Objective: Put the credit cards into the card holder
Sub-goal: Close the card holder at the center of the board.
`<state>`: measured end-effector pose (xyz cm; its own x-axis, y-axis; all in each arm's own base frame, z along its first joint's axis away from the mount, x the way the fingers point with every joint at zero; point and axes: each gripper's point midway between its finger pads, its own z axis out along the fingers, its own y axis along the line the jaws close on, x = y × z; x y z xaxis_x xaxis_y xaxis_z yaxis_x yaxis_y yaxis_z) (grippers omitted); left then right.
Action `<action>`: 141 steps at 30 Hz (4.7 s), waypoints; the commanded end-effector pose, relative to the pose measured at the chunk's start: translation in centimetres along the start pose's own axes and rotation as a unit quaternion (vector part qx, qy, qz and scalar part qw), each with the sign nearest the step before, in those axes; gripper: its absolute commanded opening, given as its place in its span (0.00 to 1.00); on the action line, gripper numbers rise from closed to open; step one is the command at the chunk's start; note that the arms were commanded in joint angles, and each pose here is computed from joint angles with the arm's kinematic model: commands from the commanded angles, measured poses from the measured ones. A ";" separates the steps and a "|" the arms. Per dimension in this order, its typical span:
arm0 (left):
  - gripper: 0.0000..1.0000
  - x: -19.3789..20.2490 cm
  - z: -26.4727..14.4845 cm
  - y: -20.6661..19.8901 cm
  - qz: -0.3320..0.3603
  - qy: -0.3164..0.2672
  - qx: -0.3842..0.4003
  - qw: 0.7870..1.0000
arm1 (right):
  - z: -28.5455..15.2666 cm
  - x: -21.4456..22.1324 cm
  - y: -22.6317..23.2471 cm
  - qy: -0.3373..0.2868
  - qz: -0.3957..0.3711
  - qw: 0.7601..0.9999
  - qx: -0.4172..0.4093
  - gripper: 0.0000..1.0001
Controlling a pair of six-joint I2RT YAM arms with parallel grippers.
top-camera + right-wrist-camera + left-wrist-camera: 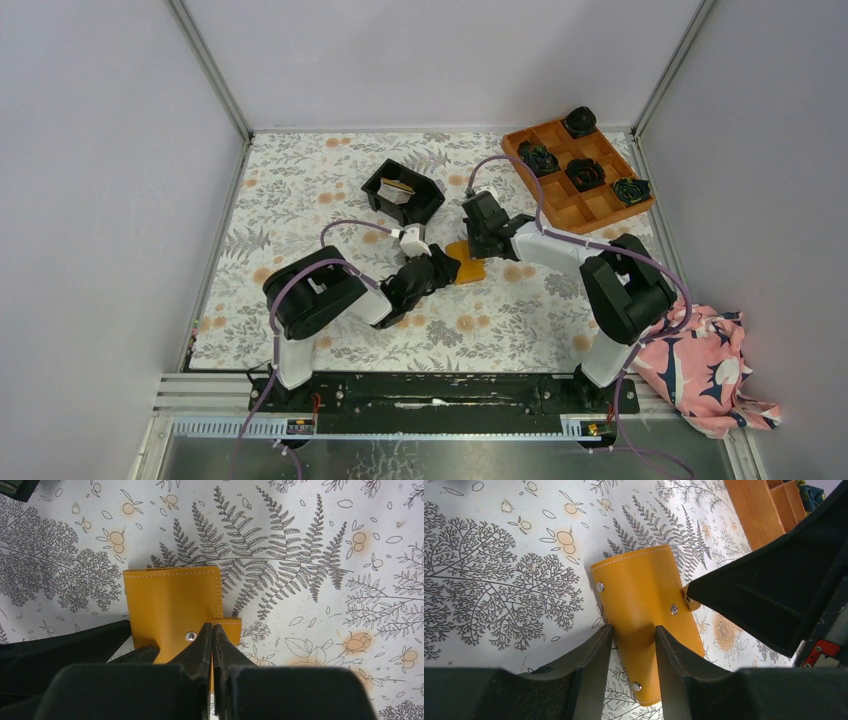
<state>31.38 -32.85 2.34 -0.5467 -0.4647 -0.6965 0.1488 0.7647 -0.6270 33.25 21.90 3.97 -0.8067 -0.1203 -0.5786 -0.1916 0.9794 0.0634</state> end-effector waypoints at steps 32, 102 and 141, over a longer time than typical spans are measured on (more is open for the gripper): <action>0.43 0.9 0.6 -0.5 0.014 0.016 0.003 1.000 | -0.6 0.6 0.8 -0.005 -0.035 0.999 0.011 0.00; 0.39 2.8 0.8 -2.2 0.024 0.030 0.007 0.999 | 1.3 7.5 2.5 0.048 -0.042 0.998 0.000 0.00; 0.39 3.5 0.3 -2.7 0.043 0.038 -0.006 0.998 | 2.0 17.5 -5.2 -0.010 0.208 0.978 0.014 0.00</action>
<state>30.57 -35.41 1.98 -0.5539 -0.4166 -0.7208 0.1482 0.8026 -0.5778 30.27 21.88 1.65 -0.5546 0.4249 -0.7154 0.0151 0.8648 0.5019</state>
